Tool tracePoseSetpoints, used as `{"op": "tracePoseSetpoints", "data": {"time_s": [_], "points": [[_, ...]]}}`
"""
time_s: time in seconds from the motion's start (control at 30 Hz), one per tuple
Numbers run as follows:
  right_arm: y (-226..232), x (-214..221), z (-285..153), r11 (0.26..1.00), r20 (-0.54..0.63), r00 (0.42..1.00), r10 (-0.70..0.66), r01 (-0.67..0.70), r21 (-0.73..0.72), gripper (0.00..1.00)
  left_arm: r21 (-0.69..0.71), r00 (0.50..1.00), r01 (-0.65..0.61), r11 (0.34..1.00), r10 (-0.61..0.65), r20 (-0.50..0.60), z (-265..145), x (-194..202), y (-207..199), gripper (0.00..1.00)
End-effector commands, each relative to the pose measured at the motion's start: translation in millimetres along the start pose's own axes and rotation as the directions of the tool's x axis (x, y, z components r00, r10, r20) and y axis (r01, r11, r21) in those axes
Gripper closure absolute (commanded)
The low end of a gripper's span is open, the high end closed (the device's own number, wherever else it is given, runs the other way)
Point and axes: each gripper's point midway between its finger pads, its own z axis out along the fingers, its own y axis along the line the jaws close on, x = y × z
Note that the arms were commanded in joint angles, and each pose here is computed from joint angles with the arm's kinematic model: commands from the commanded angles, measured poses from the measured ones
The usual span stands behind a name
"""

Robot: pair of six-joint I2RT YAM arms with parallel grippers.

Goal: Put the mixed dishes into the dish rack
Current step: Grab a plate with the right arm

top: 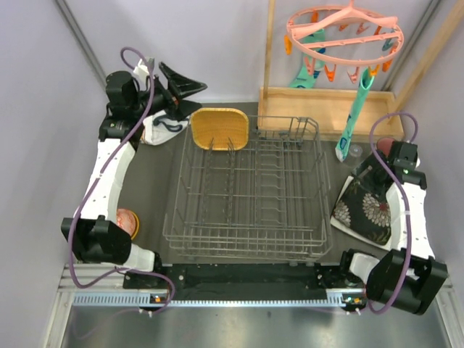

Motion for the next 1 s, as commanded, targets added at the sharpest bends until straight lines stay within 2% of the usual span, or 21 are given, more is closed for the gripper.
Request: {"op": "tracePoseSetpoints", "data": {"time_s": [0.0, 0.17, 0.37, 0.5, 0.67, 0.97], "points": [[8, -18, 0, 1.000, 0.005, 1.000, -0.005, 0.005, -0.002, 0.13, -0.045, 1.000, -0.015, 0.999, 0.016, 0.021, 3, -1, 16, 0.03], [4, -33, 13, 0.998, 0.011, 1.000, -0.028, 0.027, 0.062, 0.25, -0.042, 1.000, 0.017, 0.999, -0.017, 0.005, 4, 9, 30, 0.03], [6, -45, 16, 0.977, 0.027, 0.991, -0.132, 0.126, 0.172, 0.27, -0.054, 1.000, 0.018, 0.998, -0.018, 0.002, 1, 16, 40, 0.03], [18, -34, 26, 0.950, 0.003, 0.976, -0.220, 0.213, 0.227, 0.27, -0.055, 1.000, 0.020, 0.998, -0.020, -0.004, 1, 18, 43, 0.03], [15, -24, 38, 0.927, -0.040, 0.967, -0.252, 0.254, 0.277, 0.30, -0.059, 1.000, 0.017, 0.998, -0.018, -0.021, 0, 22, 46, 0.03], [5, -18, 46, 0.895, -0.054, 0.963, -0.265, 0.266, 0.358, 0.28, -0.065, 0.999, 0.025, 0.998, -0.028, -0.041, 1, 26, 52, 0.03]]}}
